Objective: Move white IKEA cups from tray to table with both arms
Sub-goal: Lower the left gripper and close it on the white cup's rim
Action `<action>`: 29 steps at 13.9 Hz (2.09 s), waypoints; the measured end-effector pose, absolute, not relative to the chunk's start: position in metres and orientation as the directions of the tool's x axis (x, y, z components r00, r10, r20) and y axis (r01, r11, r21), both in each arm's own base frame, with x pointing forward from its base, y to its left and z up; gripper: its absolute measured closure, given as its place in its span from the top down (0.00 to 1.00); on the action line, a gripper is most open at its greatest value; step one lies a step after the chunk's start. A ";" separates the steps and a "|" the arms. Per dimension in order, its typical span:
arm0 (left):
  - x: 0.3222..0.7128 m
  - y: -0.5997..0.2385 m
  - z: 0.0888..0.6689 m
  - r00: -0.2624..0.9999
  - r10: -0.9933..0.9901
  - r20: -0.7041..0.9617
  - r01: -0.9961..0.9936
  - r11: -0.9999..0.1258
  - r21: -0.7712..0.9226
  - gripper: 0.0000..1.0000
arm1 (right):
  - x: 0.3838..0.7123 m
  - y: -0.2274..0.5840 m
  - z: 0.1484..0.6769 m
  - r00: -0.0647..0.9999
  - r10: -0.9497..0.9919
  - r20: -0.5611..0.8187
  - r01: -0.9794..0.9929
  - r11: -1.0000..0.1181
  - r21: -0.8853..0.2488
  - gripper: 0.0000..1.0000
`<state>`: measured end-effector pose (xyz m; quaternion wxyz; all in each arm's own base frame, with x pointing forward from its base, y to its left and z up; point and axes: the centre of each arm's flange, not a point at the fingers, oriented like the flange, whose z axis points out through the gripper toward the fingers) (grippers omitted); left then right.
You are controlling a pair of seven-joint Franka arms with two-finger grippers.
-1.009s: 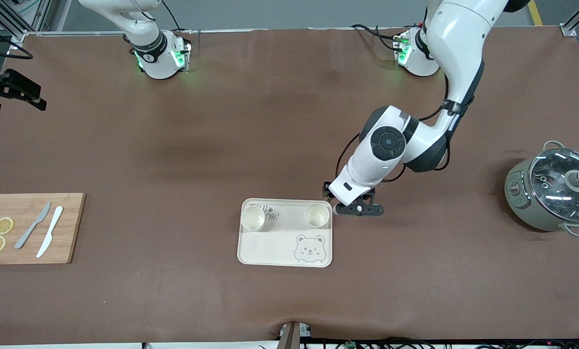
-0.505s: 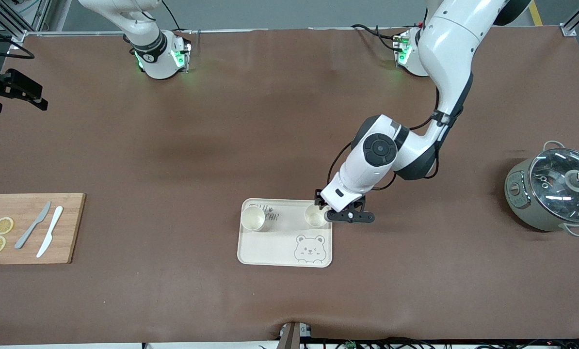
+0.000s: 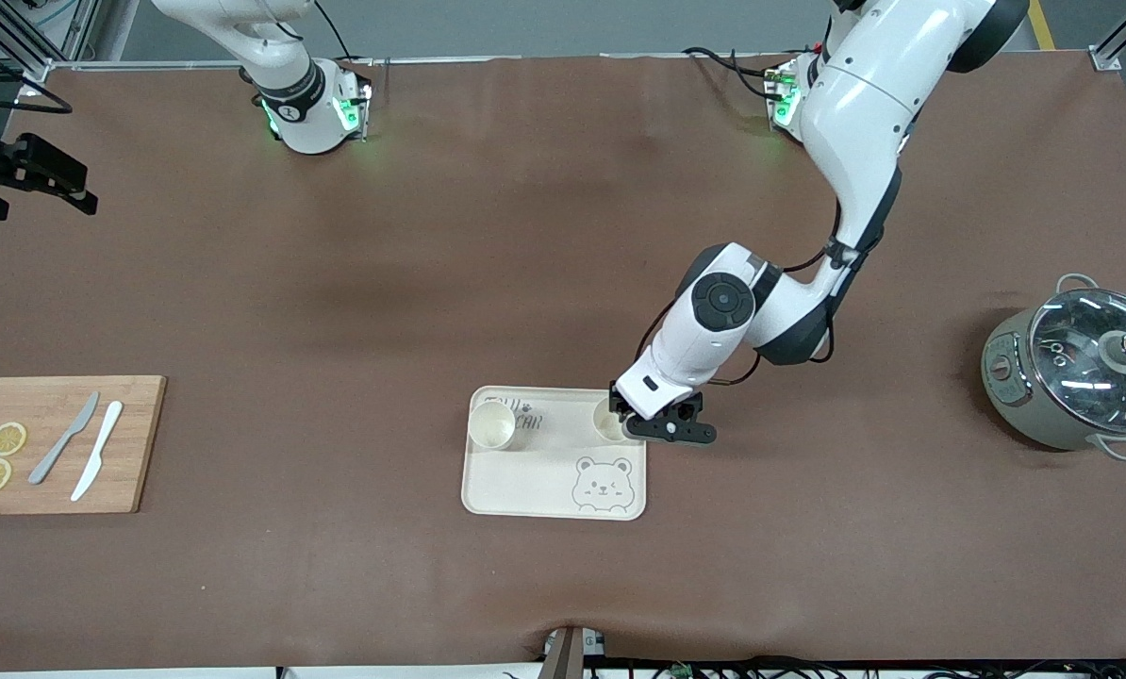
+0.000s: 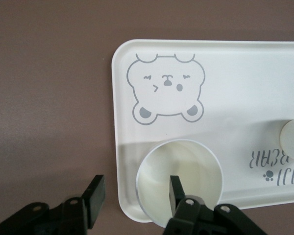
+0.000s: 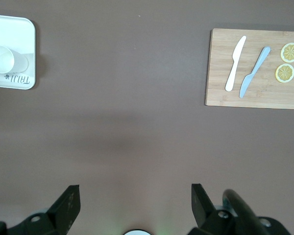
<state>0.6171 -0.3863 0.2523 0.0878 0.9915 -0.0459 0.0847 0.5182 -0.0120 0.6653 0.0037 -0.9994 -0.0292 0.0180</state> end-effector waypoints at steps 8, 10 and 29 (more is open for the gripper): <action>0.605 -0.397 0.220 0.986 -0.098 0.137 -0.119 -0.980 0.158 0.32 | 0.518 -0.013 0.665 0.998 0.057 -0.036 0.057 -0.998 -0.009 1.00; 0.605 -0.398 0.218 0.986 -0.098 0.136 -0.119 -0.980 0.159 0.08 | 0.518 -0.014 0.665 0.998 0.055 -0.036 0.055 -0.998 -0.009 1.00; 0.612 -0.397 0.252 0.985 -0.099 0.139 -0.119 -0.983 0.141 0.04 | 0.546 0.037 0.626 0.987 0.141 -0.077 0.136 -0.988 -0.073 1.00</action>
